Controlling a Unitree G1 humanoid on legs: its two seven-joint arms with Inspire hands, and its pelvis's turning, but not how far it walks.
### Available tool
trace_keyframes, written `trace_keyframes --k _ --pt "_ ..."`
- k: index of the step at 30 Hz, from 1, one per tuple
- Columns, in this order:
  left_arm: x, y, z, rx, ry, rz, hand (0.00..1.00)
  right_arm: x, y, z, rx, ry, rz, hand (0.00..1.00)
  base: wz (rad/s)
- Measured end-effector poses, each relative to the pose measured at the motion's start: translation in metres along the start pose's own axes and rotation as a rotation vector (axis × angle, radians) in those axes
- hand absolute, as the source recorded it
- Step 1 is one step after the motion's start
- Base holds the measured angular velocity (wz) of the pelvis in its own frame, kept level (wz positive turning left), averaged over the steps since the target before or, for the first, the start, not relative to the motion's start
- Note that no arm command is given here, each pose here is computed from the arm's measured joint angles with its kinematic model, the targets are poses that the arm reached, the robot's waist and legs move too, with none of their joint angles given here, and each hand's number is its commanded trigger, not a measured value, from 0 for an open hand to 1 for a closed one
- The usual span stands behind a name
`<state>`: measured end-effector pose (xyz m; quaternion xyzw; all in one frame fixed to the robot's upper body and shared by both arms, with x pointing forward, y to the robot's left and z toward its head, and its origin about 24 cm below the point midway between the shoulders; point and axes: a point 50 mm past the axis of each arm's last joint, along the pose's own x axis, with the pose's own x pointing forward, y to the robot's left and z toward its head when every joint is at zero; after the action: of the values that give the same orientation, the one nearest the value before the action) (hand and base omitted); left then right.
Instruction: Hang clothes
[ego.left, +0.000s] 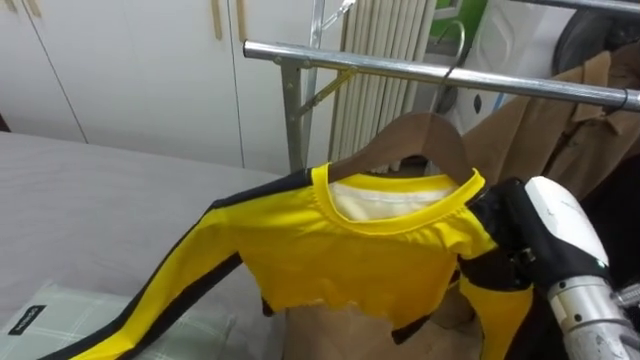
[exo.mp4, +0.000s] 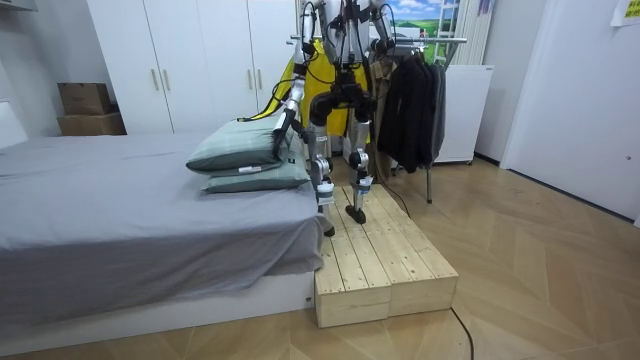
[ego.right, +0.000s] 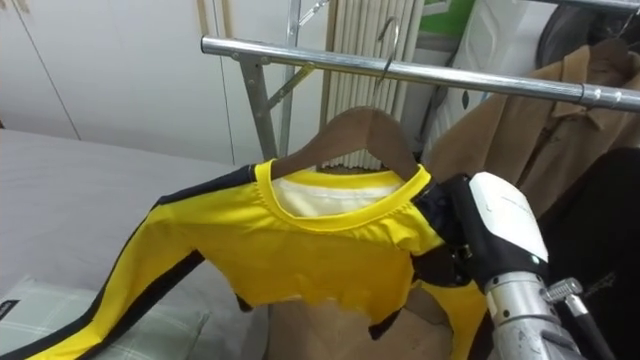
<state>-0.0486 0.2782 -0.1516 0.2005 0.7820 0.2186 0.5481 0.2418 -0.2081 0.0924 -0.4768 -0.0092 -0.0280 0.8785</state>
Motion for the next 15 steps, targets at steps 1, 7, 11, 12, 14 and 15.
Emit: trace_keyframes --k 1,7,11,12,14,15 --pt "0.0 0.0 0.0 0.0 -0.001 0.001 0.0 0.0 0.0 -0.001 0.006 0.001 0.003 1.0 0.0" --pt "0.001 0.002 0.001 -0.016 -0.004 -0.005 0.0 0.002 0.015 -0.02 0.054 0.074 0.07 1.0 0.0" --pt "0.001 0.003 0.002 -0.006 -0.014 0.0 0.0 0.006 0.02 -0.034 0.058 0.133 0.093 1.0 -0.01" --pt "0.001 0.003 0.003 -0.009 -0.023 0.002 0.0 0.006 0.02 -0.036 0.058 0.144 0.093 1.0 0.0" --pt "0.001 0.005 0.004 -0.013 -0.033 0.005 0.0 0.007 0.02 -0.037 0.058 0.145 0.092 1.0 0.04" --pt "0.001 0.005 0.004 -0.017 -0.039 0.006 0.0 0.009 0.019 -0.035 0.059 0.14 0.087 1.0 0.0"
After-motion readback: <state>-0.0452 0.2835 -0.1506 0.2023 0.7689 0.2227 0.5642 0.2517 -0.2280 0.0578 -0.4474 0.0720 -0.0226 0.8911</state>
